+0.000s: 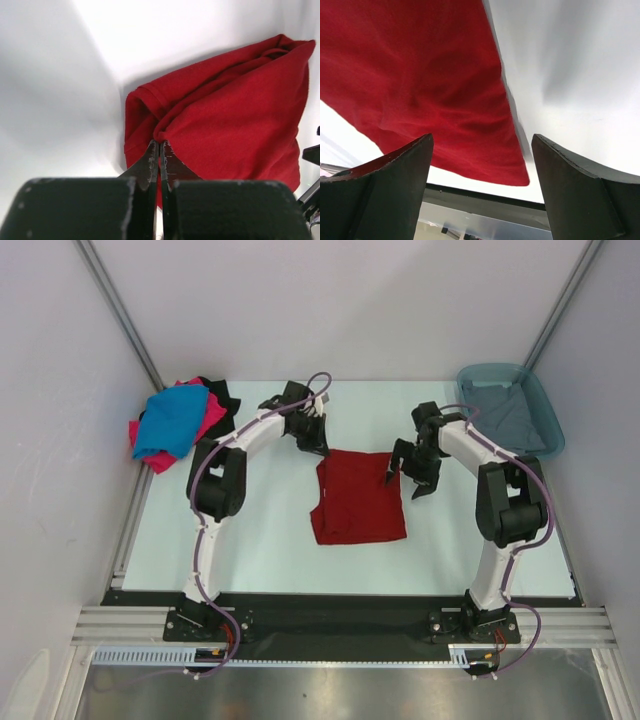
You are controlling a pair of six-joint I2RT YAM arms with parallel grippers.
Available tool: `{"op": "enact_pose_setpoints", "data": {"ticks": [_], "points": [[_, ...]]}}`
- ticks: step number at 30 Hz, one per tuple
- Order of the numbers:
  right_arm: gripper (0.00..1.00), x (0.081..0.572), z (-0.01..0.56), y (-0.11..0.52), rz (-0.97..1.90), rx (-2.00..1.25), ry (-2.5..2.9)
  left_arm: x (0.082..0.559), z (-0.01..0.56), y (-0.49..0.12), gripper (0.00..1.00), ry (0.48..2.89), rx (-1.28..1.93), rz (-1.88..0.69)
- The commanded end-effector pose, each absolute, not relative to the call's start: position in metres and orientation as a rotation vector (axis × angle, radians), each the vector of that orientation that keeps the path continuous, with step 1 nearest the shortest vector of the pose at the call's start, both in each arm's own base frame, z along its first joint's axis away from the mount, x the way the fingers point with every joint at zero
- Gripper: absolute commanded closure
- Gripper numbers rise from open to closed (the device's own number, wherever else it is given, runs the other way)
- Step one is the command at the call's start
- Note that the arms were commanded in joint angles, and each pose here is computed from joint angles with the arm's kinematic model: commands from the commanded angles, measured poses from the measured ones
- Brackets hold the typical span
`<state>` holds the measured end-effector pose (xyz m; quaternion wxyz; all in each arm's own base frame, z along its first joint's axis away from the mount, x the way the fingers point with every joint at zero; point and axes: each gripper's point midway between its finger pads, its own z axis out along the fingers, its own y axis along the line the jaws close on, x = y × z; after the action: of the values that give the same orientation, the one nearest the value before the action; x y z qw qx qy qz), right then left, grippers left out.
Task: Fold and stack the t-shirts
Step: Fold the tshirt
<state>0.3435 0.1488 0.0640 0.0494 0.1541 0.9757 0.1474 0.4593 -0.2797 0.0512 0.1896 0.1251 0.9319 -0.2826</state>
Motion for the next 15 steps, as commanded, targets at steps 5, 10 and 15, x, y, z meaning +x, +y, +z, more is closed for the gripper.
{"op": "enact_pose_setpoints", "data": {"ticks": [5,10,15], "points": [[0.14,0.349,0.066,0.154,0.429,0.461,2.985,0.49,0.106,-0.261,1.0,2.473,0.327,-0.765],[0.14,0.341,0.056,0.155,0.378,0.44,3.03,0.492,0.099,-0.25,1.0,2.484,0.291,-0.754],[0.15,0.327,0.031,0.159,0.321,0.414,3.118,0.494,0.095,-0.249,1.0,2.49,0.285,-0.756]]}}
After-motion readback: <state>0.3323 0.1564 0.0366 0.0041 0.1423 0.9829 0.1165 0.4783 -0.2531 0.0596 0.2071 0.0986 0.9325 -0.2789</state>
